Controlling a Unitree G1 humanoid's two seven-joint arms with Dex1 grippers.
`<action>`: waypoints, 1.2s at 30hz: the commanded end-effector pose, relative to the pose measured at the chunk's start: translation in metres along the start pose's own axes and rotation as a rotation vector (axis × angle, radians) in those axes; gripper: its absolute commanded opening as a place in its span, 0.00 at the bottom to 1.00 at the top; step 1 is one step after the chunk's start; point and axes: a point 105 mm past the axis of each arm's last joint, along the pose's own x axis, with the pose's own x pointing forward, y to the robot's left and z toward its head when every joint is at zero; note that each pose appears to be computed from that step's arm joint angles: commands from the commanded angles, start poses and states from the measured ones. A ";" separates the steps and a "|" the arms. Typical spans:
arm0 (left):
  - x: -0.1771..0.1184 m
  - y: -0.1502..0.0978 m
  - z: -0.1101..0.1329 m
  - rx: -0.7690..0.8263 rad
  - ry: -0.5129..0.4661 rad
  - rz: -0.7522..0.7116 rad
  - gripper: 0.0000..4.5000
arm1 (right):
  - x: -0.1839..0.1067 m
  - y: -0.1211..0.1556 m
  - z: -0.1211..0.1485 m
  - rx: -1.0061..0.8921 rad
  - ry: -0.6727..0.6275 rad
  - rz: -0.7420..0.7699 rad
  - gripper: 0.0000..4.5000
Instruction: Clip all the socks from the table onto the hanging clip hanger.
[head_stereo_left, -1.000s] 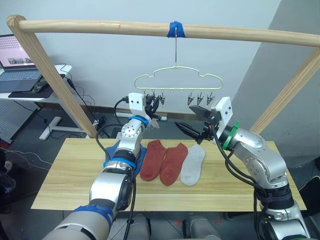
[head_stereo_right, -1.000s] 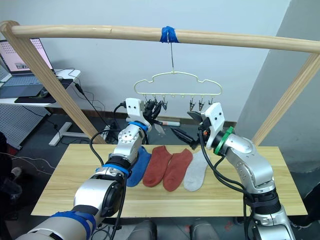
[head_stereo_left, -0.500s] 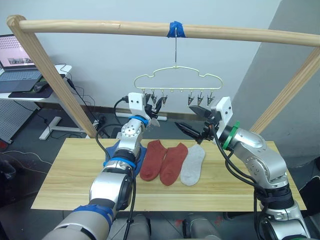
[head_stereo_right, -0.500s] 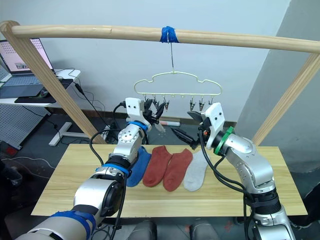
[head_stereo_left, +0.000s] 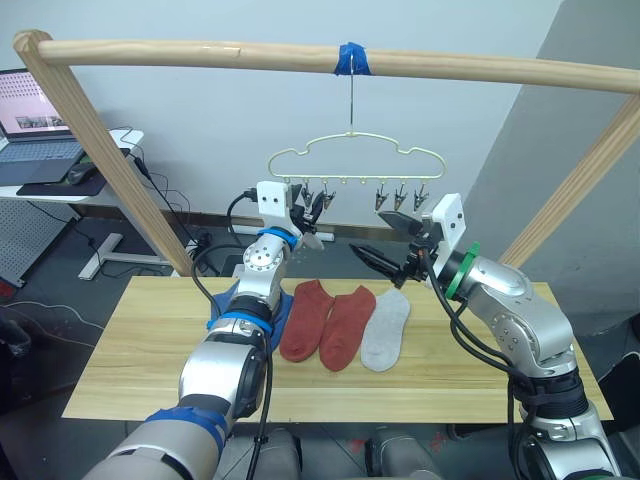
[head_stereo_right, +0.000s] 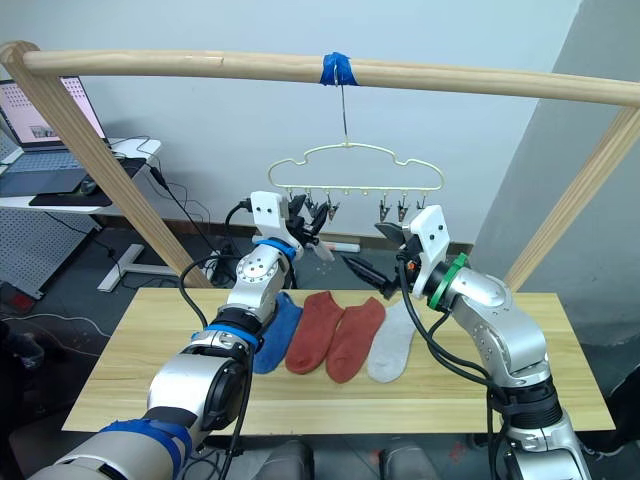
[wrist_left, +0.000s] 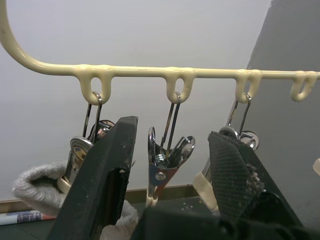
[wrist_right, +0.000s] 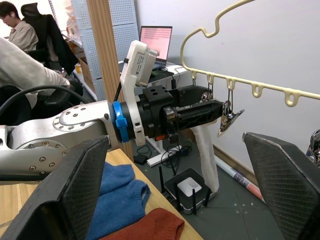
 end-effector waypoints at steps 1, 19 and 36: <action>0.006 0.001 0.018 0.022 -0.059 -0.007 0.53 | -0.002 -0.001 0.016 -0.040 -0.052 -0.002 1.00; -0.004 0.005 0.010 0.061 -0.014 -0.065 0.00 | -0.010 -0.010 -0.061 0.024 0.221 -0.097 1.00; -0.060 -0.001 0.020 -0.273 0.271 -0.360 0.00 | -0.023 -0.040 -0.215 0.041 0.671 -0.225 1.00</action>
